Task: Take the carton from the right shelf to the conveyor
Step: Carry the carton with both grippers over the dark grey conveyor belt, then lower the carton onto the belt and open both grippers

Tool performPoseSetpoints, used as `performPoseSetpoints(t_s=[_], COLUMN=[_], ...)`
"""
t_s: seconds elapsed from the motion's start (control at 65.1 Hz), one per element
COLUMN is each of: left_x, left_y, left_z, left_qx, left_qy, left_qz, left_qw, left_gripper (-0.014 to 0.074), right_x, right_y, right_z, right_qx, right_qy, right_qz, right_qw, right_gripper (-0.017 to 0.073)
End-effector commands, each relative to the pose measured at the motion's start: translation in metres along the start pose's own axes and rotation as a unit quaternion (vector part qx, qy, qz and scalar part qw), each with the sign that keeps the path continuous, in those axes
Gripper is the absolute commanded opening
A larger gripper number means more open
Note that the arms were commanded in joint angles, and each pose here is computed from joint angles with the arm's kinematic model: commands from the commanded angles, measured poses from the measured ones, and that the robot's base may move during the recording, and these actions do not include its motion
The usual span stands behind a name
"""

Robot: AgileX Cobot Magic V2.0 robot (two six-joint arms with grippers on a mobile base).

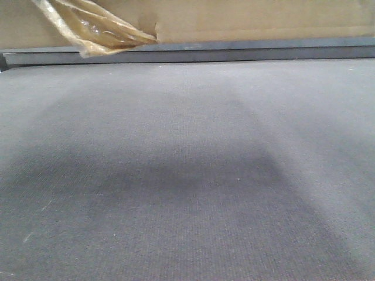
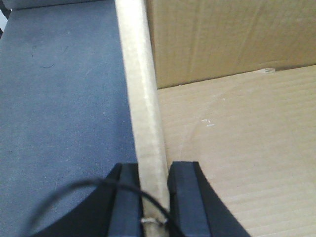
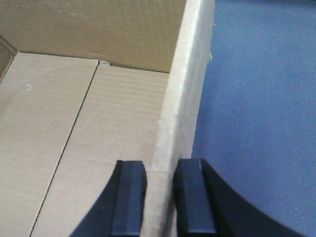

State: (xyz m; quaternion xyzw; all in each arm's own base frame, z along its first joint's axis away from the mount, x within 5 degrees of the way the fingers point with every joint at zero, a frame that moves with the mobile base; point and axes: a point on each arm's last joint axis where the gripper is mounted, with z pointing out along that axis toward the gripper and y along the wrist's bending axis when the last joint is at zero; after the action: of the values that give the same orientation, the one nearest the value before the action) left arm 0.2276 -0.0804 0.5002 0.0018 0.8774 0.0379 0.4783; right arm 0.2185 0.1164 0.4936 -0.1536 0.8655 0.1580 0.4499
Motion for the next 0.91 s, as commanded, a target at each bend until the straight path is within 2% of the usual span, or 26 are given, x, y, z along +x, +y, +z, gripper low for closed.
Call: performPoseSetpoints(t_s=[0.0,0.2,0.292,0.584,0.707,0.891], left_x=[-0.005,-0.007,-0.006,0.000,0.006,0.018], left_y=[0.007,0.002,-0.003,-0.026,-0.038,-0.054], left_z=[-0.005,-0.004,0.007,0.092,0.127,0.168], left_qx=[-0.024,-0.003,0.004,-0.008,-0.011,-0.011], left_qy=[-0.022,-0.033,-0.018,0.050,0.069,0.094], left_qz=[0.011,0.007,0.005,0.017,0.030,0.049], left_qw=[0.999,0.999,1.000,0.999,0.997,0.994], left_gripper=[-0.0018,-0.0018,-0.0018,-0.0018,-0.0018,-0.0018], right_x=[-0.004,-0.002,0.000,0.004,0.007,0.020], right_y=[-0.002,-0.001,-0.005,-0.032,-0.044,-0.051], right_z=[-0.007,-0.007,0.004,0.080,0.118,0.168], right_qx=[0.005,0.004,0.020,0.069,0.079,0.083], right_qy=[-0.026,-0.016,0.010,0.082,0.100,0.138], right_qz=[-0.004,-0.003,-0.007,0.006,0.013,0.013], right_qw=[1.000,1.000,1.000,0.994,0.992,0.987], right_gripper=[-0.0058,-0.0058,-0.0058,-0.0058,-0.0058,-0.0058])
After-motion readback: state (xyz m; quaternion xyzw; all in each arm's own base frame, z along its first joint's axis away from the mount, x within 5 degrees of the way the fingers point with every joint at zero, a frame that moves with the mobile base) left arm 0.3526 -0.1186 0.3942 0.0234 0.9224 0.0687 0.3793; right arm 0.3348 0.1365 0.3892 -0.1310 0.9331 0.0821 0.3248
